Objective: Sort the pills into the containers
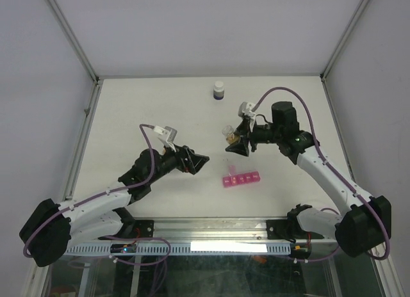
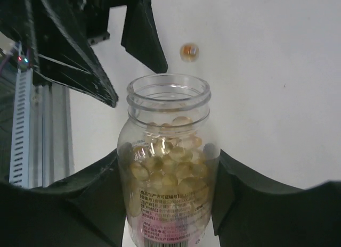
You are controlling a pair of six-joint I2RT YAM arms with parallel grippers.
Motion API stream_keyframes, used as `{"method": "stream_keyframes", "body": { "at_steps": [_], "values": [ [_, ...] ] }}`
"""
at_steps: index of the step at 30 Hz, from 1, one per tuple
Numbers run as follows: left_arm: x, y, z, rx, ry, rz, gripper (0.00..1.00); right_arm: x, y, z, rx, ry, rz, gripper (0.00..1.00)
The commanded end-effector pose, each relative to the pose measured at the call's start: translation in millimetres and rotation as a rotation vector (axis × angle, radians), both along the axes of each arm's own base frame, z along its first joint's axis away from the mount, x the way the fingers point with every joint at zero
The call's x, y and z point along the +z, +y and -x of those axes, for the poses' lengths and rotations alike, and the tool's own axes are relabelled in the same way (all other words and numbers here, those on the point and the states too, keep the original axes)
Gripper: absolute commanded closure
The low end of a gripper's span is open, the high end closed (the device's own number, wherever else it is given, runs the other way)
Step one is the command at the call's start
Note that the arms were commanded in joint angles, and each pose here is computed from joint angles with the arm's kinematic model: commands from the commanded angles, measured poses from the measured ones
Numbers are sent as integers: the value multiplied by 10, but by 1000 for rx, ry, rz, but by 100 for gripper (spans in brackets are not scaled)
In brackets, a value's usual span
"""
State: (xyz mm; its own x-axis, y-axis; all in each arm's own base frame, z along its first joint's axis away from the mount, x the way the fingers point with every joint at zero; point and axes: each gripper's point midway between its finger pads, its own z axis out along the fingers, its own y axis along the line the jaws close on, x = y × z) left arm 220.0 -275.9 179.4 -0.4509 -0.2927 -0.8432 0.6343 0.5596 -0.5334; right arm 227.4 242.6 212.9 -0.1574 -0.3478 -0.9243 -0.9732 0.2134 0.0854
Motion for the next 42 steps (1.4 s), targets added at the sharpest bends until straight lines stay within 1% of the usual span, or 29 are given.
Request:
{"method": "stream_keyframes", "body": {
  "at_steps": [1,5,8,10,13,15,18,23,29,31,37,42],
  "values": [
    [-204,343,-248,217,204,-134,5,706,152,31,96,-27,-302,100],
    [-484,695,-459,372,312,-357,12,658,-3,35,81,-4,-337,100],
    [-763,895,-555,425,430,-527,16,649,-120,76,87,-4,-344,100],
    [-869,990,-651,466,475,-621,17,638,-165,100,90,4,-345,100],
    [-979,1089,-799,507,508,-721,18,617,-182,140,102,18,-345,100],
    [-1136,1136,-885,507,554,-776,23,608,-183,148,108,23,-344,100],
    [-1178,1212,-1011,532,584,-826,26,597,-183,159,115,25,-340,100],
    [-1189,1301,-1081,561,595,-873,28,592,-186,167,120,25,-336,100],
    [-1290,1377,-1110,548,636,-882,41,557,-181,157,120,40,-333,100],
    [-1316,1387,-1108,543,647,-883,43,547,-181,152,119,44,-333,100],
    [-1379,1451,-1104,541,669,-890,44,514,-176,141,122,54,-331,100],
    [-1472,1430,-1104,513,691,-896,49,485,-174,129,120,64,-329,100]
  ]
}}
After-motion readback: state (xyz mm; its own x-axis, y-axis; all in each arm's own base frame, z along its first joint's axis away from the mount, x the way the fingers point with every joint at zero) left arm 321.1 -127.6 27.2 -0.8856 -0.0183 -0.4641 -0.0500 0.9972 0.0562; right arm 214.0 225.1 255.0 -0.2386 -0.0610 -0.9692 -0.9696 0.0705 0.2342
